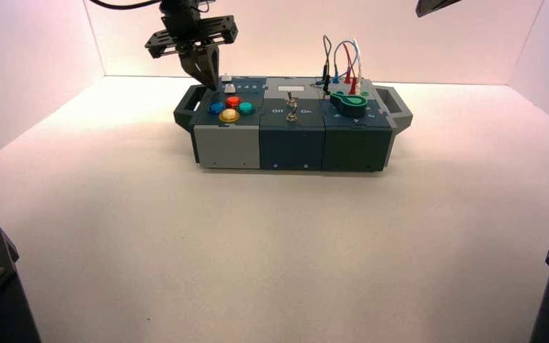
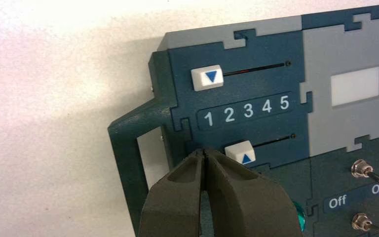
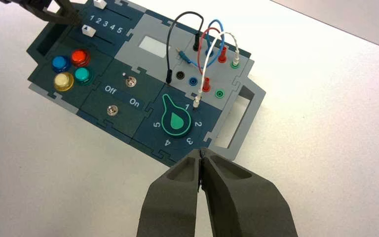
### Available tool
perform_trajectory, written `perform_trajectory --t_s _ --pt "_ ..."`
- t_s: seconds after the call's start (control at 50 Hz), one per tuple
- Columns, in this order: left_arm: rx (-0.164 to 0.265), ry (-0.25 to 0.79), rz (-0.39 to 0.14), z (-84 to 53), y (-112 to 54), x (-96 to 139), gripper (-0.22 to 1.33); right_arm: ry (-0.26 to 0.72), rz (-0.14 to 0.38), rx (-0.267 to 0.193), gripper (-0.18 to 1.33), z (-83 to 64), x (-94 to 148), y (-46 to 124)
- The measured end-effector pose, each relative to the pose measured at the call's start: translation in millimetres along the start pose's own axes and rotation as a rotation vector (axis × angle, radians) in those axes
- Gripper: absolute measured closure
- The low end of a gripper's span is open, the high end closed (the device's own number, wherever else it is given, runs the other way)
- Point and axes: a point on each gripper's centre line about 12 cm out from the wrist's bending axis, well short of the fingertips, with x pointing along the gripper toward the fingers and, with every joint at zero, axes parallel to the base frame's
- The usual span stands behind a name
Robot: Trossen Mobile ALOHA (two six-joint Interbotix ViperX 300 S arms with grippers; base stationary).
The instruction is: Move the bottom slider to position 3.
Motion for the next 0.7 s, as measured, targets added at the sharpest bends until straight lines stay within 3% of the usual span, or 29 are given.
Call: perform_trajectory --t_s 0.3,0.7 --pt "0.017 0.007 -0.010 -1.9 -10.9 1.9 1.27 0.000 -0.001 -0.001 1.29 0.0 0.0 -0.1" --pt "0.016 0.003 -0.013 0.9 -12.7 0.1 1.27 0.000 -0.001 -0.001 1.29 0.0 0.0 -0.1"
